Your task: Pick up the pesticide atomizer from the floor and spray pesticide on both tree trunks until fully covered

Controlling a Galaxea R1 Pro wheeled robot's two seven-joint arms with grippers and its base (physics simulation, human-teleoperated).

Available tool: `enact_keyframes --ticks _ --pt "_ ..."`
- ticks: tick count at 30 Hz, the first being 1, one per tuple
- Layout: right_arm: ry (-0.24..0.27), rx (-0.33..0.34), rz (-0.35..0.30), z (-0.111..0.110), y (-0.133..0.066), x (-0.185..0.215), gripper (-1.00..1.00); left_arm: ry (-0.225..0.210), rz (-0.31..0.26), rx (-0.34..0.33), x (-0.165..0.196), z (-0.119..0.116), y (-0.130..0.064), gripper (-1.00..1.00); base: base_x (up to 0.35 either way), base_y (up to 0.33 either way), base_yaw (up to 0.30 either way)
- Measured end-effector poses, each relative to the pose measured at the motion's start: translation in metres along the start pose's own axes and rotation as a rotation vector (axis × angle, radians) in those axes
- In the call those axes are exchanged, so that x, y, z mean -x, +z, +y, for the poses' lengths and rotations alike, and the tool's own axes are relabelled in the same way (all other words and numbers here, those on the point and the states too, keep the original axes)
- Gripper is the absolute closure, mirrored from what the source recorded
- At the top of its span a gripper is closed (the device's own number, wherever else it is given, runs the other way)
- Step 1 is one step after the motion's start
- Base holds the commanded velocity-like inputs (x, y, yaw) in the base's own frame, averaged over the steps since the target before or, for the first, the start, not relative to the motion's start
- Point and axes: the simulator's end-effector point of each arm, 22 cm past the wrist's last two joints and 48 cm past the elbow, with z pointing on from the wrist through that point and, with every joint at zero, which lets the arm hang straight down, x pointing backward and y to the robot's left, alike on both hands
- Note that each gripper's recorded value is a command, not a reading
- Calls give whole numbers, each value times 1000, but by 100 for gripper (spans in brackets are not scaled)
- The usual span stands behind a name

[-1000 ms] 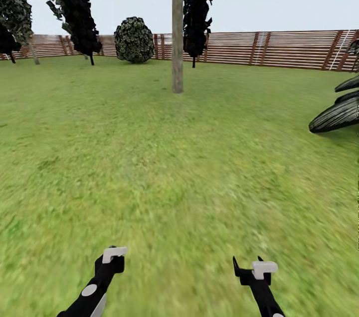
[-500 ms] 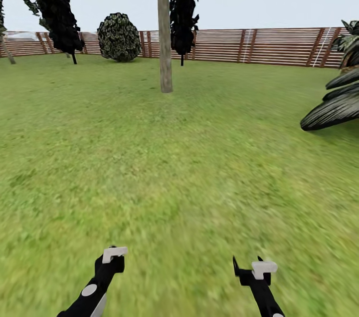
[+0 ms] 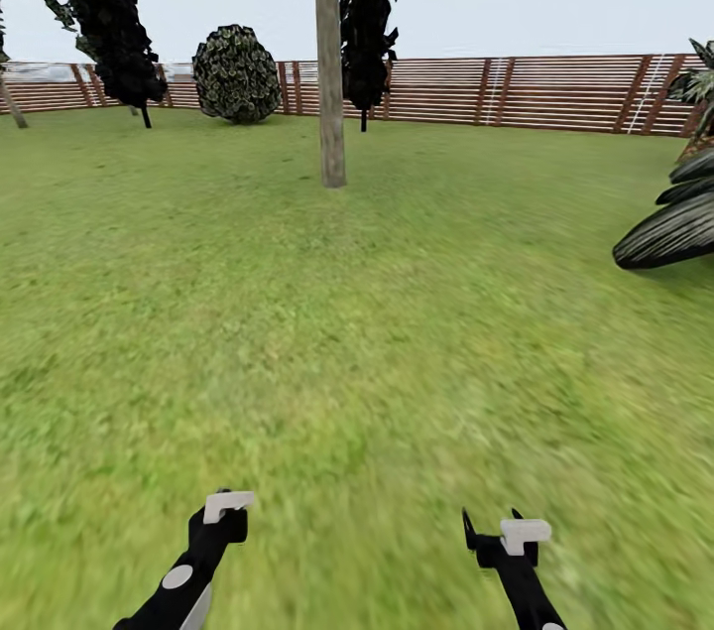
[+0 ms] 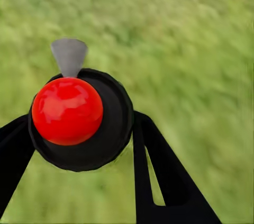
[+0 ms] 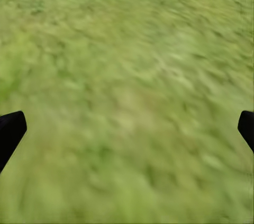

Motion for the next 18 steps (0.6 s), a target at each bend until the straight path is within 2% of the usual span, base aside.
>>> enact_keyframes --ticks 7,18 --pt "0 0 0 0 0 0 -100 1 0 0 0 0 0 100 334 81 0" --pt "-1 1 1 0 0 0 -100 1 -1 0 0 0 0 100 338 5 0"
